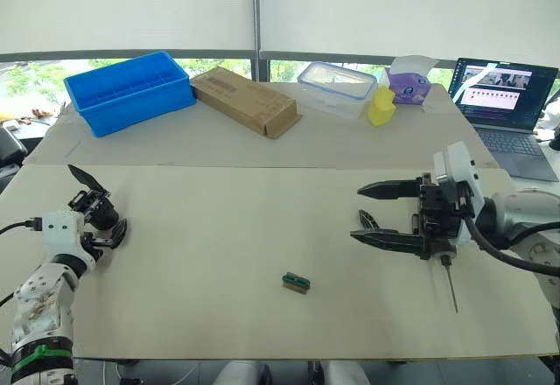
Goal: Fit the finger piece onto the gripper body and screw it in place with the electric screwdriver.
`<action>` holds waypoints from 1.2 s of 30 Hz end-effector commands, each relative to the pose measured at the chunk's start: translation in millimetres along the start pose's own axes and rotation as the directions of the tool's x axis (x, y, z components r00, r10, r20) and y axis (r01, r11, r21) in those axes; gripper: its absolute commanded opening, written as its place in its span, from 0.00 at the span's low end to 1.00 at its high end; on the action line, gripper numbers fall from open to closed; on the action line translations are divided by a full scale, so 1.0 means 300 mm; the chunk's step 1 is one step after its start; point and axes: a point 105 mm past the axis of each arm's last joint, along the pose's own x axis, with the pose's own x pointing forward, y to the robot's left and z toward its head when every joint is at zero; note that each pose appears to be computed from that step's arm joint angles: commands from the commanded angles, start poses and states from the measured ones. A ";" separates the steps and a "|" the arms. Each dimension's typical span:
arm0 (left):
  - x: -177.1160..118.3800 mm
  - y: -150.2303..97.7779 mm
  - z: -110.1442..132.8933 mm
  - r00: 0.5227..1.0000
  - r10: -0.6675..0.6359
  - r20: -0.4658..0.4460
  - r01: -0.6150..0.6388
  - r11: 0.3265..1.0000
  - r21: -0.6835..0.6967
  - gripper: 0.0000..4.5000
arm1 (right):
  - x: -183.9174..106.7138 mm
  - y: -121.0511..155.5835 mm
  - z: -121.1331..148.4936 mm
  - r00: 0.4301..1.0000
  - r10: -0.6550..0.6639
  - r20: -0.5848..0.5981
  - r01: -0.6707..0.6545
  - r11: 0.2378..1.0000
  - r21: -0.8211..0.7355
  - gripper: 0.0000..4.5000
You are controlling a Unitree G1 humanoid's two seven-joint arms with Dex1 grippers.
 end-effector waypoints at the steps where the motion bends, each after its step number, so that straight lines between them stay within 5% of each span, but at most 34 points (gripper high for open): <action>1: 0.005 0.012 0.043 0.999 0.000 0.044 -0.002 0.999 0.040 1.00 | -0.019 0.010 0.031 0.999 -0.025 0.020 0.026 0.998 -0.060 1.00; 4: 0.002 0.033 0.037 0.999 0.031 0.045 -0.033 0.999 0.041 1.00 | -0.014 0.019 0.027 1.000 -0.025 0.013 0.026 0.998 -0.061 1.00; 7: -0.006 0.051 0.038 0.997 0.053 0.056 -0.054 0.998 0.014 0.81 | -0.014 0.017 0.059 0.999 -0.029 0.029 0.031 0.997 -0.070 1.00; 10: -0.008 0.047 0.039 0.997 0.045 0.058 -0.046 0.999 0.020 0.52 | -0.014 0.016 0.070 0.998 -0.038 0.049 0.041 0.997 -0.062 1.00; 20: -0.047 -0.035 0.106 0.988 0.066 0.142 -0.067 0.998 0.003 0.51 | -0.008 0.023 0.048 0.997 -0.068 0.038 0.070 0.996 -0.062 1.00; 30: -0.071 -0.578 0.286 0.942 -0.177 0.286 0.199 0.979 -0.048 0.51 | -0.002 0.006 0.054 0.995 -0.083 0.058 0.086 0.995 -0.058 1.00; 36: -0.104 -0.729 0.244 0.938 -0.274 0.215 0.275 0.961 0.027 0.51 | 0.027 0.000 0.046 0.994 -0.079 0.073 0.083 0.995 -0.048 1.00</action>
